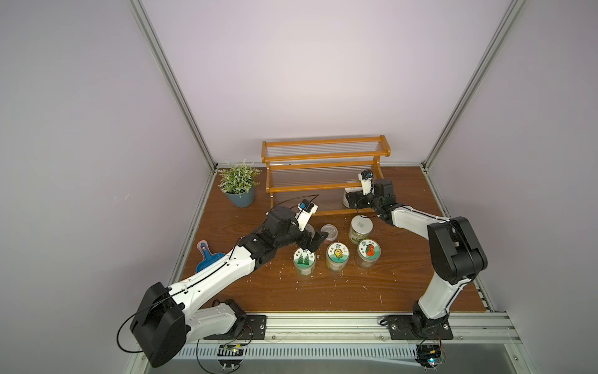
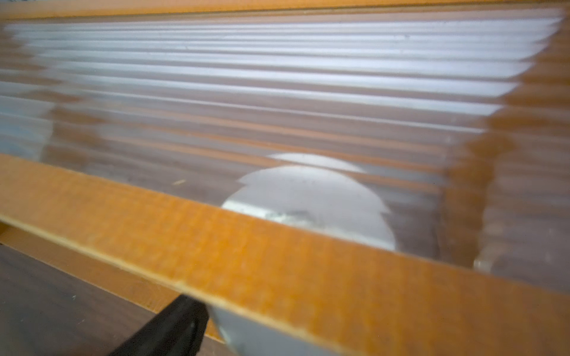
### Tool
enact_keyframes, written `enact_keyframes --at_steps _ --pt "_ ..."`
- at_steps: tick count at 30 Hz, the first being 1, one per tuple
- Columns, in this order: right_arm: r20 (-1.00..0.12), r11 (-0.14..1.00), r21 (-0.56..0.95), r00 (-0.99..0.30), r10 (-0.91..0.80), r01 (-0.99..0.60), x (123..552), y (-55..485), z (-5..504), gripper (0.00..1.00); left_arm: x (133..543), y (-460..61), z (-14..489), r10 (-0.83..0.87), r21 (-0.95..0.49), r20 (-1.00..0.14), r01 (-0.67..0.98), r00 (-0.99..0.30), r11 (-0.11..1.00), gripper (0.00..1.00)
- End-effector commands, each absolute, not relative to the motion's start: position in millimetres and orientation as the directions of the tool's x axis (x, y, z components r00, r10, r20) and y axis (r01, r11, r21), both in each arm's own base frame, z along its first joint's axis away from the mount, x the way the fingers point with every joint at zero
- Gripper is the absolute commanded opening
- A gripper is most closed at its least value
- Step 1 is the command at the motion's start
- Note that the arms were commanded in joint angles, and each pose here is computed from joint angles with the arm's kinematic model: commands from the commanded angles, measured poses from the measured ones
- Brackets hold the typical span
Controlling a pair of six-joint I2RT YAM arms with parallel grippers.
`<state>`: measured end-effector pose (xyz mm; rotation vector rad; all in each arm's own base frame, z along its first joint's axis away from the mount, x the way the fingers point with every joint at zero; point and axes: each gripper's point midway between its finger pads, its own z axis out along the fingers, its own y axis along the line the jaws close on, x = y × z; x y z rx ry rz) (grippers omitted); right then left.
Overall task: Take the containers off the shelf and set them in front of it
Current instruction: 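Pick up a container from the shelf.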
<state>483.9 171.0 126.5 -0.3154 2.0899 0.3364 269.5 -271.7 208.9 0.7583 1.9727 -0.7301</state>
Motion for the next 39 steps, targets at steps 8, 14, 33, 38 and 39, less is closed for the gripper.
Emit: enact_keyframes --at_steps 8,14,33,38,39 --pt "-0.935 0.923 0.062 -0.345 -0.079 -0.379 515 191 155 0.99 272 -265 207 0.224 -0.198 -0.870 0.728 -0.438 0.656 0.99" --pt "-0.949 0.920 0.060 -0.307 -0.067 -0.388 516 193 158 0.95 271 -263 209 0.220 -0.196 -0.872 0.725 -0.436 0.661 1.00" --pt "-0.965 0.819 0.029 -0.231 -0.128 -0.573 446 229 197 0.87 271 -260 203 0.223 -0.198 -0.865 0.714 -0.449 0.671 0.99" --pt "-0.956 0.765 0.031 -0.242 -0.165 -0.644 418 249 203 0.86 270 -255 205 0.214 -0.198 -0.867 0.704 -0.450 0.682 1.00" --pt "-0.953 0.756 0.027 -0.245 -0.178 -0.654 411 252 206 0.86 270 -254 207 0.210 -0.195 -0.870 0.702 -0.447 0.685 1.00"
